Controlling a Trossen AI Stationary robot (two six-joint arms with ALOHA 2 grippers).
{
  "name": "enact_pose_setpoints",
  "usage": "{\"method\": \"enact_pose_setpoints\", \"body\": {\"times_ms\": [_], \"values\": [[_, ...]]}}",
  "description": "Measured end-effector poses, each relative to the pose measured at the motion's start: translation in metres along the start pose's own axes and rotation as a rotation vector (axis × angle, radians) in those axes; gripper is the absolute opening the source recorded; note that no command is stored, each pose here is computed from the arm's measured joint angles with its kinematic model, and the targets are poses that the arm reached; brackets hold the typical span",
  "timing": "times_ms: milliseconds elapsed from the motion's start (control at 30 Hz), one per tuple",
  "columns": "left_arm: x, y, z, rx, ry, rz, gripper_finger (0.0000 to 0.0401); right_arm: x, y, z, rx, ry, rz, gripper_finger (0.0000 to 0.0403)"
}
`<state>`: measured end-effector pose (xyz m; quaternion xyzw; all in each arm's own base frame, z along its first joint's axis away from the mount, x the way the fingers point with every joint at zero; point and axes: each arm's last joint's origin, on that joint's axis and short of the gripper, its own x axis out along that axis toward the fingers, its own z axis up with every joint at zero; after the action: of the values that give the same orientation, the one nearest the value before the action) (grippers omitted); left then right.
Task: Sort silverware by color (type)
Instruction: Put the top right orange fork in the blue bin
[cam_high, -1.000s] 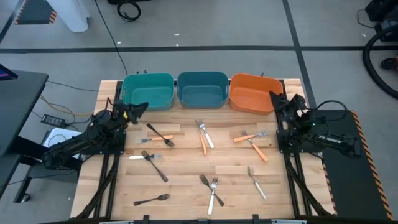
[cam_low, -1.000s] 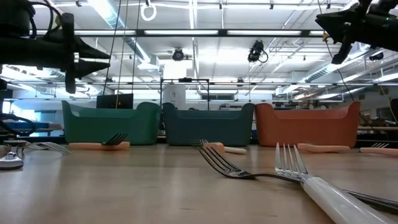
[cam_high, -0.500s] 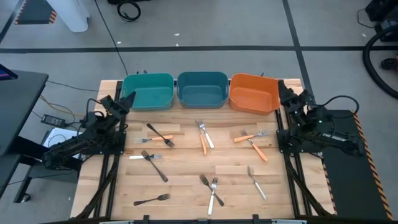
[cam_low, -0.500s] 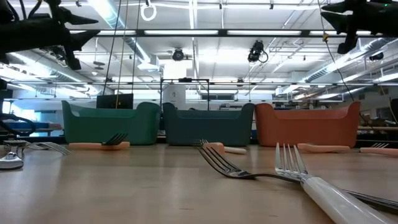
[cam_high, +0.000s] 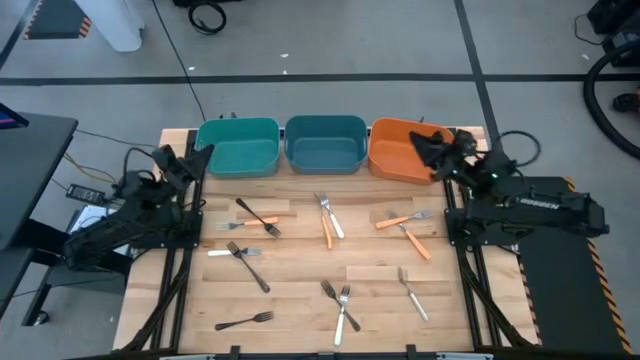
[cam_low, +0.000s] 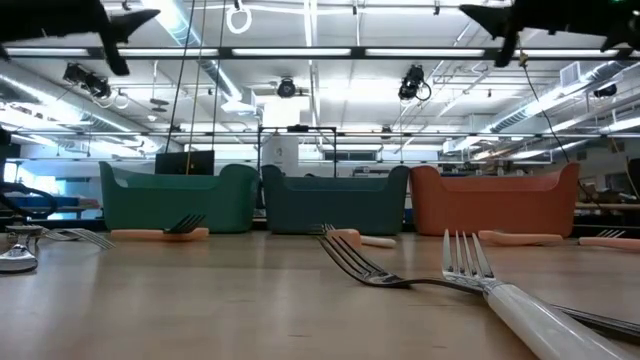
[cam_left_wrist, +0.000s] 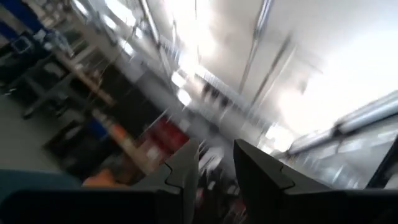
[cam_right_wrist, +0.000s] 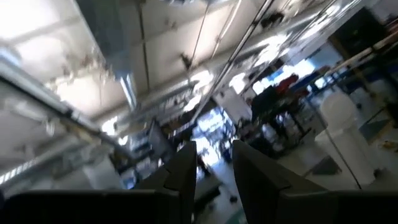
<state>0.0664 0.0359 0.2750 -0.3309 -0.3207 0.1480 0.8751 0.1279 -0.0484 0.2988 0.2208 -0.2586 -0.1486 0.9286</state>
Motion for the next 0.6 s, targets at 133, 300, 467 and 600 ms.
{"method": "enact_pose_setpoints", "body": {"times_ms": [133, 300, 467, 600], "values": [[0.018, -0.017, 0.013, 0.125, 0.186, 0.151, 0.011, 0.025, -0.003, -0.013, -0.012, 0.183, -0.051, 0.0112], [0.041, -0.029, 0.021, 0.245, 0.34, 0.263, 0.011, 0.052, -0.001, -0.035, 0.046, 0.4, -0.062, 0.0112], [0.058, -0.032, 0.02, 0.314, 0.476, 0.286, 0.011, 0.072, 0.004, -0.067, -0.007, 0.58, -0.038, 0.0112], [0.065, -0.031, 0.017, 0.319, 0.541, 0.296, 0.011, 0.083, 0.003, -0.09, 0.01, 0.668, -0.061, 0.0112]]}}
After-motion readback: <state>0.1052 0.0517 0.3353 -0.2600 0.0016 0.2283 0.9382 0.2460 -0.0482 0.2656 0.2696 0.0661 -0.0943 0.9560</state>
